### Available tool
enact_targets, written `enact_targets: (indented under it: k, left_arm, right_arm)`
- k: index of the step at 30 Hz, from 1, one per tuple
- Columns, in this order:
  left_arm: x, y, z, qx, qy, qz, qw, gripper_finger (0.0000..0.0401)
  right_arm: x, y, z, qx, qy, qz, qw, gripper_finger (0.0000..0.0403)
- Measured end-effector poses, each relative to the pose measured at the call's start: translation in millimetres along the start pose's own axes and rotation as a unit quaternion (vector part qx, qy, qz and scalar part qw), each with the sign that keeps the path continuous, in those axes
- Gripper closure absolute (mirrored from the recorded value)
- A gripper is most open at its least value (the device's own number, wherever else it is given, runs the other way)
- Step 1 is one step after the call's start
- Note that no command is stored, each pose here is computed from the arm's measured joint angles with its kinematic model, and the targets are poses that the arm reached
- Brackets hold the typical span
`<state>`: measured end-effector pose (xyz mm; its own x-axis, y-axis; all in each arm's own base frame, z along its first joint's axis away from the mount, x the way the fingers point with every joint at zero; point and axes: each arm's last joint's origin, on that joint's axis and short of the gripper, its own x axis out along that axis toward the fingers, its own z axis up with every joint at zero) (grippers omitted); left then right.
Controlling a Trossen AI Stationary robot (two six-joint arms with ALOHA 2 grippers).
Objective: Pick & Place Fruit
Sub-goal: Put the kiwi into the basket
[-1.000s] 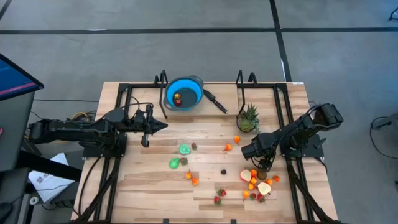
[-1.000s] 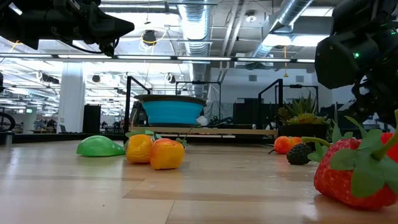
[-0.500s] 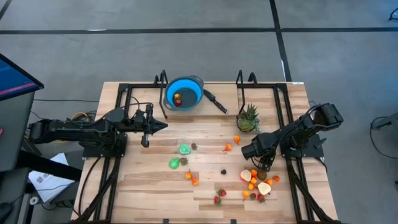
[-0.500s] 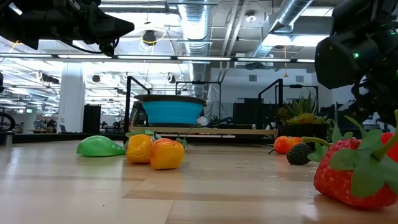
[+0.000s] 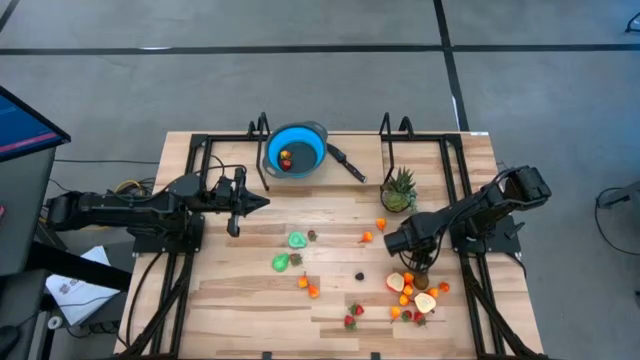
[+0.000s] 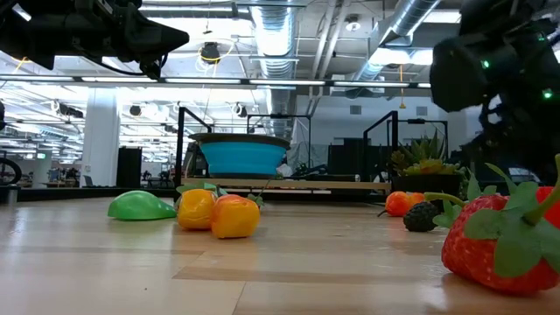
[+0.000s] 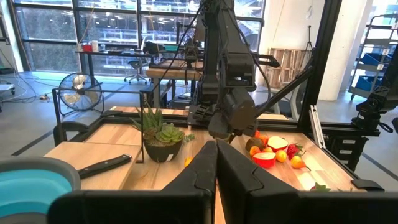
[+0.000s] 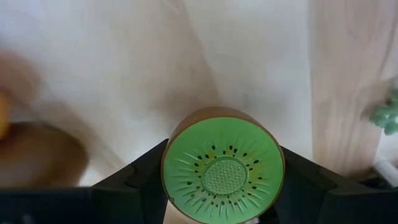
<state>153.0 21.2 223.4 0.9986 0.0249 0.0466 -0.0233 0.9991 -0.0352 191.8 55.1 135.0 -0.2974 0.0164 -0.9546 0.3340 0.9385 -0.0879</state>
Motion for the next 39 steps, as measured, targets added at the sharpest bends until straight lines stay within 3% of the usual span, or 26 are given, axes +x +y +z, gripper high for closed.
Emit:
enact_targets:
  k: [10, 16, 22, 28, 39]
  left_arm:
    - [0, 0, 0, 0.000, 0.000, 0.000, 1.000, 0.0399]
    - [0, 0, 0, 0.000, 0.000, 0.000, 1.000, 0.0399]
    - [0, 0, 0, 0.000, 0.000, 0.000, 1.000, 0.0399]
    - [0, 0, 0, 0.005, 0.000, 0.000, 1.000, 0.0399]
    - [0, 0, 0, 0.005, 0.000, 0.000, 1.000, 0.0399]
  right_arm:
    - [-45, 14, 26, -0.015, -0.097, 0.048, 0.994, 0.0190]
    - [-90, 19, 53, -0.033, -0.224, 0.083, 0.970, 0.0190]
    - [-139, 17, 79, -0.056, -0.376, 0.108, 0.918, 0.0191]
    - [-175, 5, 99, -0.049, -0.506, 0.095, 0.856, 0.0188]
    - [-196, -20, 138, 0.014, -0.649, 0.030, 0.760, 0.0189]
